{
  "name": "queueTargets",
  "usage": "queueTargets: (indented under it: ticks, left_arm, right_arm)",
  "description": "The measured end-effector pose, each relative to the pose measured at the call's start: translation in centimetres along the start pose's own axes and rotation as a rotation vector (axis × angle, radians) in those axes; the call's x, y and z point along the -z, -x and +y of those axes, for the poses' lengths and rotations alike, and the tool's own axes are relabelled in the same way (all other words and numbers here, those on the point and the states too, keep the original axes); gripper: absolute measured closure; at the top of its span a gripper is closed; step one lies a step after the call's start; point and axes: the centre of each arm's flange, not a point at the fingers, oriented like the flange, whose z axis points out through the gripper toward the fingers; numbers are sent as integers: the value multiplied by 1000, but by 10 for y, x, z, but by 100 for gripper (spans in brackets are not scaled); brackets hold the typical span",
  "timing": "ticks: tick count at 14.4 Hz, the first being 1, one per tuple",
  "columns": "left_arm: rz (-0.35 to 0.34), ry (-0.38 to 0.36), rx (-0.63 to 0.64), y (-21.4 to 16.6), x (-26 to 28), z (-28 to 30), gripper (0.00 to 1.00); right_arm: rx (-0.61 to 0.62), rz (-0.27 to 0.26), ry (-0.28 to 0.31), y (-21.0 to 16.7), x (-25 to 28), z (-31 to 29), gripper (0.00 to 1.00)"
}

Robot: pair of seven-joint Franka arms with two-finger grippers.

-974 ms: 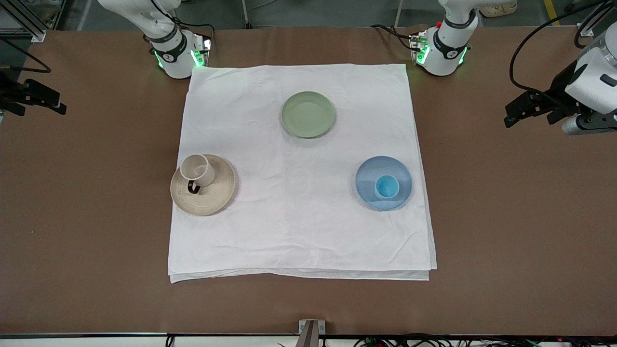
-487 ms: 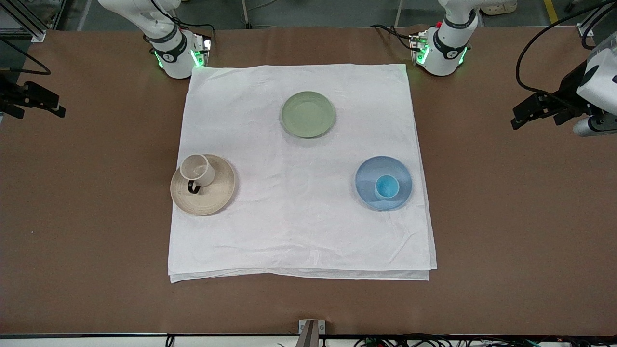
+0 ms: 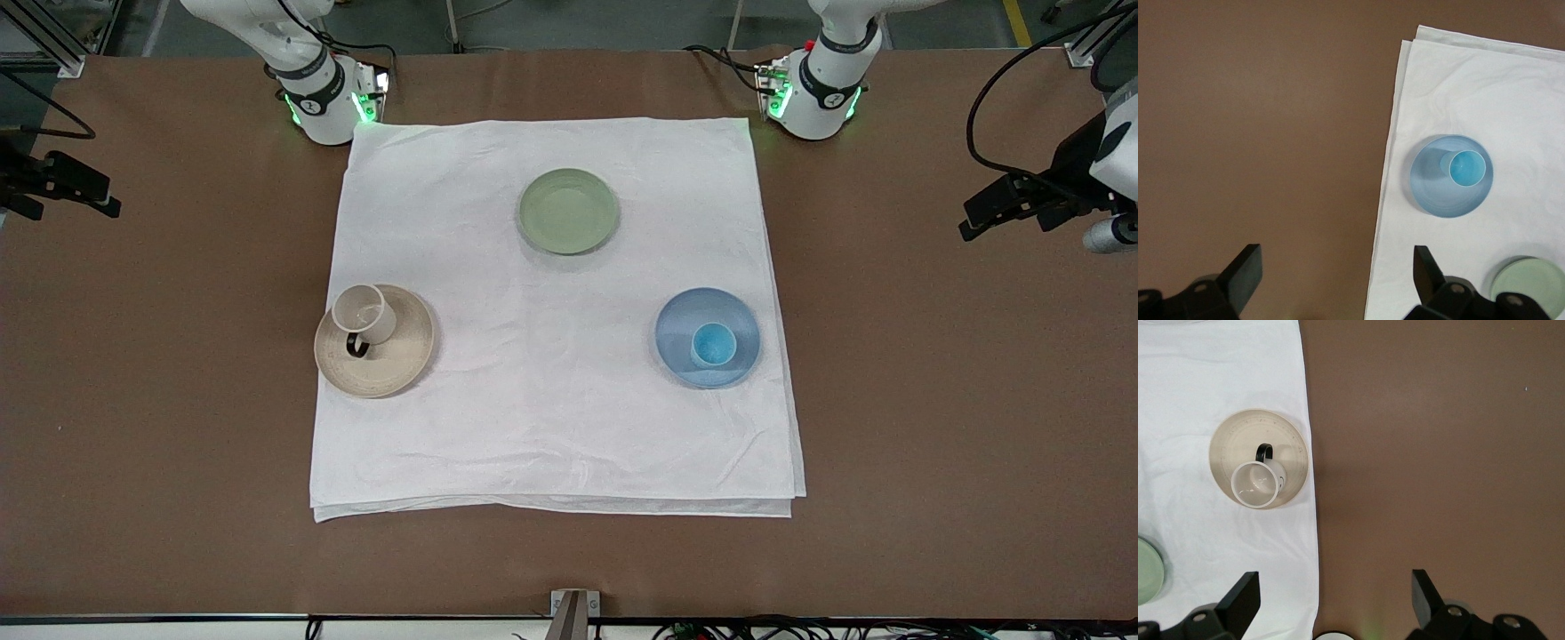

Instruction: Place blue cup in blue plate and white mug in gray plate

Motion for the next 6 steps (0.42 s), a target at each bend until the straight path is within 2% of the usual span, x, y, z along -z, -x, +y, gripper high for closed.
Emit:
queueTargets:
  ticks: [6]
  left_arm:
    - [4,0,-3,1,2,0,0]
  right_arm:
    - [4,2,0,6,12,-3,0]
